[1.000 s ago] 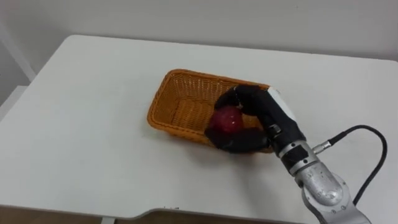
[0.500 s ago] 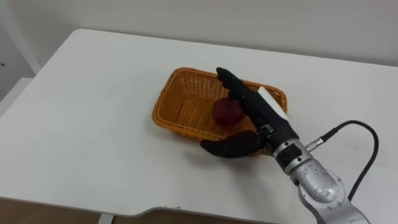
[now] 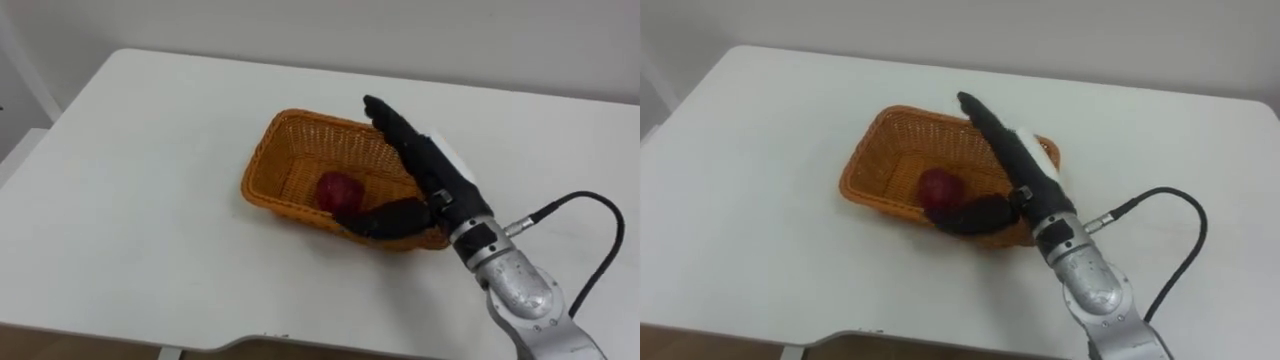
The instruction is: Pick and place apple
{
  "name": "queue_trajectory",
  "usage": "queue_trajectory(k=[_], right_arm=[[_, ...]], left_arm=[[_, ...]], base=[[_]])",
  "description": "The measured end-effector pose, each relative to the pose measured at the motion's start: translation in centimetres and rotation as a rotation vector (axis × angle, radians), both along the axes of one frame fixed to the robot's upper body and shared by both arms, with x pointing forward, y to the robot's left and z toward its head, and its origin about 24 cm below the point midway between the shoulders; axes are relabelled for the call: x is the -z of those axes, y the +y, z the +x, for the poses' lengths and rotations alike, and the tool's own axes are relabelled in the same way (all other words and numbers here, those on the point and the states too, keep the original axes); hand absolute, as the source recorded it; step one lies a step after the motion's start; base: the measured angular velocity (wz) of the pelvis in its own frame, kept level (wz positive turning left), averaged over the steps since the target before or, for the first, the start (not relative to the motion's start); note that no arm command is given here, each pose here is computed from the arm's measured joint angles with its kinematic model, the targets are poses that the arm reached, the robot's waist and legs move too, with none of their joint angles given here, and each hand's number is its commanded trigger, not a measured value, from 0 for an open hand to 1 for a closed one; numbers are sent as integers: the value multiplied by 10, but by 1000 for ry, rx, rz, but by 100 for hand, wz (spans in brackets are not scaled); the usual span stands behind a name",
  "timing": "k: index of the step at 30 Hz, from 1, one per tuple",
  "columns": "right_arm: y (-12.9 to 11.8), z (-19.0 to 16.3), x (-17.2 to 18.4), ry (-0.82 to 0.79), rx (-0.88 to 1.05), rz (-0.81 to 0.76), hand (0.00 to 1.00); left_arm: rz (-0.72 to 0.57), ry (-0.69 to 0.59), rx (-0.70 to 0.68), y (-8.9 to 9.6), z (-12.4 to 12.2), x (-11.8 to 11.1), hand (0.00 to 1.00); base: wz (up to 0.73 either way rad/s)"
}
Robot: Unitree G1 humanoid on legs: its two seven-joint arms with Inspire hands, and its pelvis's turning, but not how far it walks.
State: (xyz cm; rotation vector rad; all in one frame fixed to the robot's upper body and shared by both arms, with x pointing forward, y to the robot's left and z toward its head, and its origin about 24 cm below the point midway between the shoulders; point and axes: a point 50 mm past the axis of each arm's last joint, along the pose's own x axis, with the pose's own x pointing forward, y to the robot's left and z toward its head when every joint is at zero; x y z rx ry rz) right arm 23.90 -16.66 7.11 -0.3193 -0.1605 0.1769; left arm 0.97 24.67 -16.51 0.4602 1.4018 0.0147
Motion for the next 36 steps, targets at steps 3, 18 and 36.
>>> queue_trajectory(k=[3,18,36], right_arm=[[-28,2,-15,-90,172,28,0],[-202,-77,-3,-234,1365,193,0],[-156,-254,201,1012,1816,474,0]], left_arm=[[18,7,-47,4,-9,-1,0],[139,-13,-227,27,-45,-12,0],[110,23,-263,22,-43,-9,0]], base=[[1],[-5],[-6]])
